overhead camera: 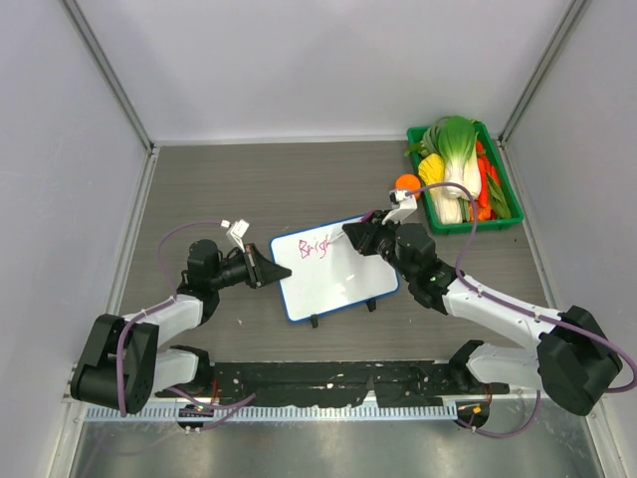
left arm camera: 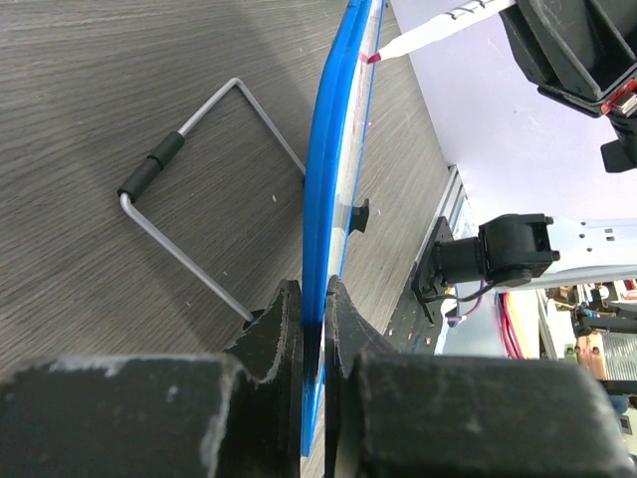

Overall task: Write a sentence on the whiteboard
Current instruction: Write with the whiteboard marker on the whiteboard.

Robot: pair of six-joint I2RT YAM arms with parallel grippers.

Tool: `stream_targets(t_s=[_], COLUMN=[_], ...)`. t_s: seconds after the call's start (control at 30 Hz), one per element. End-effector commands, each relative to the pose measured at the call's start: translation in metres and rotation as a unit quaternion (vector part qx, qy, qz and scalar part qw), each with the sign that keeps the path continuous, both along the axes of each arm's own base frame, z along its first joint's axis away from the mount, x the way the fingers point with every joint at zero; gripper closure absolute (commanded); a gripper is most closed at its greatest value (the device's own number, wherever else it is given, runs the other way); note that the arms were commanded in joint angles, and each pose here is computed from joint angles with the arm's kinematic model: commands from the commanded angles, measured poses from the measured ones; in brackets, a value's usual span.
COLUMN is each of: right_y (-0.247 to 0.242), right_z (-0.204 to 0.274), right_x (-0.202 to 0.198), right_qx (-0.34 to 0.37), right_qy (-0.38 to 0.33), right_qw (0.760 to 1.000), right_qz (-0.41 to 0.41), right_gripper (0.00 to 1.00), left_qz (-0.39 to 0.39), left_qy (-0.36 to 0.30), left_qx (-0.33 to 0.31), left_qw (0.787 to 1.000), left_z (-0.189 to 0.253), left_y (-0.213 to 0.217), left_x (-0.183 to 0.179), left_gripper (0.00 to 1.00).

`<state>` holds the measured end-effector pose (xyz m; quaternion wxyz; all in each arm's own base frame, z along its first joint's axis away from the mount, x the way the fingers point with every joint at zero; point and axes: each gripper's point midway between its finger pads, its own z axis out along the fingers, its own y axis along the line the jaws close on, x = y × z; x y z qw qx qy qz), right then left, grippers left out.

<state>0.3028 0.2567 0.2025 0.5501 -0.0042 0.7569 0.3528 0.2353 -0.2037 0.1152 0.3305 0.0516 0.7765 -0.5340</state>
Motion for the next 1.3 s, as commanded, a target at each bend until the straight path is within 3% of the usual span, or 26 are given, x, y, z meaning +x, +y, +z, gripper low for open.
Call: stream_targets(t_s=[0.0,1.27], right_y=[-0.001,-0.013], right_z=[0.027,-0.006], right_x=[0.013,-0.002], right_qx=[0.019,-0.010], right_qy=[-0.027,0.004], right_qw=[0.999,1.000], right_qz=[-0.025,-0.024], right_gripper=[0.99,0.99], left_qz=[0.030,0.032], left_qy=[-0.001,-0.002], left_qx=[0.044,0.045], left_qw=[0.999,0.998], left_z=[-0.020,-0.020], left_y=[0.010,0.010], left_x=[0.009,0.009], left_gripper=[1.00,1.00])
